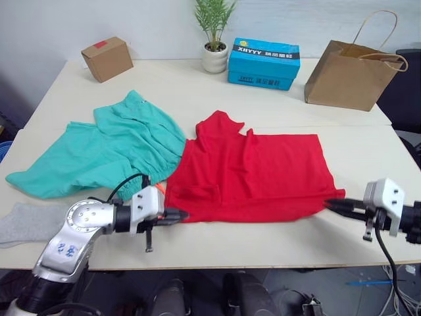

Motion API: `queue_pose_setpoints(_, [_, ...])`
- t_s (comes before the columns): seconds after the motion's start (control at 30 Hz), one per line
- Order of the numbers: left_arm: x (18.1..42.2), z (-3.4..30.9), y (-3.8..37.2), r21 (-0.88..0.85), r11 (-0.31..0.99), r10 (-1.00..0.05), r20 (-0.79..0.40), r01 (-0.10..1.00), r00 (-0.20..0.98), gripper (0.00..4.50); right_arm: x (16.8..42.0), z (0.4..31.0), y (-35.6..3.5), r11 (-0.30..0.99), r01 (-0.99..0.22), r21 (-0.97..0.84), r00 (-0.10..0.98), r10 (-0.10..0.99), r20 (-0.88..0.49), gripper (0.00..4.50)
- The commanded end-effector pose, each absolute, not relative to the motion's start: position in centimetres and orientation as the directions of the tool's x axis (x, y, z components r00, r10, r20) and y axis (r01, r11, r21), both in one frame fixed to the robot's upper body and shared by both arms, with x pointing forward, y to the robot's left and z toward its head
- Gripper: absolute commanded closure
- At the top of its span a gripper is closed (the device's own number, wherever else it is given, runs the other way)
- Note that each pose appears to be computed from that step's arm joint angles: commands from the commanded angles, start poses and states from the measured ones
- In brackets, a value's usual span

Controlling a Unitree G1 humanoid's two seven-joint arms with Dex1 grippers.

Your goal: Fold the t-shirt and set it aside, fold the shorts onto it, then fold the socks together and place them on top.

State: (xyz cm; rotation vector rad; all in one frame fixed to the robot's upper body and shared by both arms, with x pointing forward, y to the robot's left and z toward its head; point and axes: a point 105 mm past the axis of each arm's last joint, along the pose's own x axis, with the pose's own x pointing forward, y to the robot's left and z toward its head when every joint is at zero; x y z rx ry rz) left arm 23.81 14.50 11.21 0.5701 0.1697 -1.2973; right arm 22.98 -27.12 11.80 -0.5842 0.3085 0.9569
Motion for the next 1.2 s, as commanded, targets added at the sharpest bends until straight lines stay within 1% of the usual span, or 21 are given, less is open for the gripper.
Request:
queue_pose_setpoints(0.03, [24.3,11.2,14.8,0.428,0.136,-0.827,-0.448,0.893,0.341,3.03,23.1,11.7,-27.4,0.421,-0.799,-0.428,0.597,0.637,-0.488,2.68])
queue_pose_setpoints(0.07, [24.2,10.7,14.7,0.433,0.119,-0.820,-0.464,0.893,0.334,2.68,23.2,11.5,-27.4,0.419,-0.794,-0.440,0.604,0.629,-0.490,2.26])
queue_pose_setpoints(0.13, [24.1,10.0,14.2,0.424,0.115,-0.820,-0.470,0.898,0.327,2.67,23.5,11.1,-27.3,0.426,-0.778,-0.461,0.623,0.613,-0.486,1.59])
queue_pose_setpoints(0.3, [25.1,9.3,13.1,0.455,0.148,-0.798,-0.470,0.878,0.378,2.67,24.8,10.8,-26.8,0.417,-0.733,-0.537,0.671,0.571,-0.472,1.59])
queue_pose_setpoints(0.5, [26.2,7.8,13.5,0.484,0.148,-0.730,-0.535,0.863,0.425,2.67,26.1,10.2,-26.8,0.385,-0.709,-0.591,0.694,0.532,-0.485,1.59])
queue_pose_setpoints(0.57, [26.7,7.6,13.5,0.476,0.192,-0.719,-0.527,0.858,0.454,2.67,26.7,9.9,-26.7,0.384,-0.701,-0.601,0.702,0.519,-0.487,1.59])
queue_pose_setpoints(0.67, [27.0,7.6,12.7,0.452,0.244,-0.731,-0.495,0.858,0.469,3.25,27.2,9.4,-26.7,0.386,-0.698,-0.603,0.707,0.503,-0.497,2.17])
queue_pose_setpoints(0.73, [27.3,7.6,12.7,0.465,0.254,-0.721,-0.494,0.848,0.486,3.81,27.3,9.5,-26.6,0.388,-0.697,-0.603,0.706,0.516,-0.485,2.77])
queue_pose_setpoints(0.8, [27.3,7.5,12.7,0.458,0.255,-0.717,-0.501,0.851,0.484,4.48,27.3,9.5,-26.6,0.409,-0.701,-0.585,0.705,0.521,-0.481,3.51])
queue_pose_setpoints(0.87, [27.2,7.6,13.0,0.453,0.242,-0.720,-0.510,0.858,0.472,4.50,26.9,9.7,-26.8,0.409,-0.710,-0.574,0.697,0.526,-0.487,4.24])
queue_pose_setpoints(0.9, [27.2,7.7,13.0,0.456,0.231,-0.723,-0.510,0.859,0.465,4.50,26.8,9.7,-26.9,0.408,-0.715,-0.568,0.692,0.528,-0.492,4.48])
queue_pose_setpoints(1.0, [27.2,8.9,13.1,0.477,0.212,-0.753,-0.476,0.853,0.454,4.50,26.3,10.4,-27.1,0.405,-0.727,-0.554,0.679,0.540,-0.496,4.48])
queue_pose_setpoints(1.1, [26.4,10.4,13.0,0.431,0.210,-0.809,-0.427,0.878,0.404,4.50,25.4,11.6,-27.0,0.394,-0.764,-0.511,0.638,0.579,-0.508,4.48])
queue_pose_setpoints(1.2, [24.8,11.3,13.9,0.385,0.140,-0.824,-0.465,0.912,0.323,4.50,22.9,12.7,-27.4,0.380,-0.860,-0.341,0.510,0.621,-0.595,4.48])
